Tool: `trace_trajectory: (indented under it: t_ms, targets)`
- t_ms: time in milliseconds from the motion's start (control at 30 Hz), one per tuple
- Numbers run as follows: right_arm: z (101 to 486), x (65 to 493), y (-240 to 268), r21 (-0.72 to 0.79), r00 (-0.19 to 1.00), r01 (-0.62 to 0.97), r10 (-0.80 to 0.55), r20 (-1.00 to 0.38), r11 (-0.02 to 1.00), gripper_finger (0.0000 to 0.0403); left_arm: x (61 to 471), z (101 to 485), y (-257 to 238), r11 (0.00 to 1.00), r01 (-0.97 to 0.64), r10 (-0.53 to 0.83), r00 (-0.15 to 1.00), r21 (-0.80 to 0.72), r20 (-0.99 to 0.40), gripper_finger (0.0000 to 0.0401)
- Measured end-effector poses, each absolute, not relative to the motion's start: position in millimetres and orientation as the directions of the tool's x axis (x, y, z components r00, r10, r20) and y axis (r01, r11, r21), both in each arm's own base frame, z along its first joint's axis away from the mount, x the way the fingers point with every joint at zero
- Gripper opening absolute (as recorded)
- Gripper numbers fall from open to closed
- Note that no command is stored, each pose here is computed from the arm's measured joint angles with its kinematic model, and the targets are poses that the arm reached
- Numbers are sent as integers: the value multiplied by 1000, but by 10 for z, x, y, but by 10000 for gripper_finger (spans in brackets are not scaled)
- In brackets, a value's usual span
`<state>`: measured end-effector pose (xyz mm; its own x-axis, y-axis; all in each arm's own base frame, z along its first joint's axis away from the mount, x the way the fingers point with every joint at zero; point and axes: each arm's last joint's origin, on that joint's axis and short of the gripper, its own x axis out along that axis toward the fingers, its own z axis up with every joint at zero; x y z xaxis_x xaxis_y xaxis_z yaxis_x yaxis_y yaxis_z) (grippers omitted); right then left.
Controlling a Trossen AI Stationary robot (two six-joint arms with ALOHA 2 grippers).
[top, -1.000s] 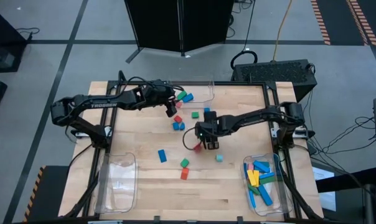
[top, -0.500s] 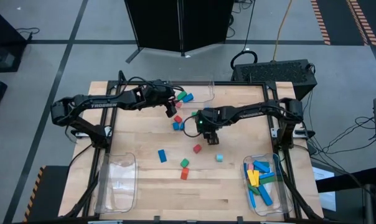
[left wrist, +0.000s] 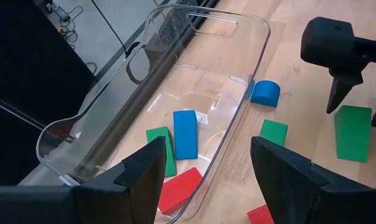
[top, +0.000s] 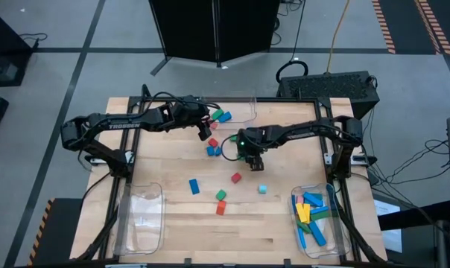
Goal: Sort blocks by size
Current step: Put the green triangle block into the top transparent bin
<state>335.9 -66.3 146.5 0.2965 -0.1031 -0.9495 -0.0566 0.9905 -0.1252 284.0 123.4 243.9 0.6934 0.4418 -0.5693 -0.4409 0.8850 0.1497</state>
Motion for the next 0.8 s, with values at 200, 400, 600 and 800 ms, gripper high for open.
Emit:
trace_trajectory:
  t_ms: [200, 400, 600, 800]
  targets:
    - [1368, 3312, -646, -95, 325, -41, -77, -943, 995, 223, 2841, 2439, 1233, 887, -437, 437, 696, 146, -570, 235]
    - [1361, 3322, -641, -84, 345, -47, -63, -937, 995, 189, 2841, 2439, 1233, 887, -438, 437, 696, 145, -570, 235]
    - [1361, 3334, -641, -80, 355, -37, -62, -933, 996, 140, 2844, 2436, 1223, 901, -419, 405, 711, 117, -574, 235]
    - [1437, 3357, -646, -80, 406, -4, -72, -911, 997, 117, 2850, 2415, 1173, 953, -301, 252, 761, 19, -597, 235]
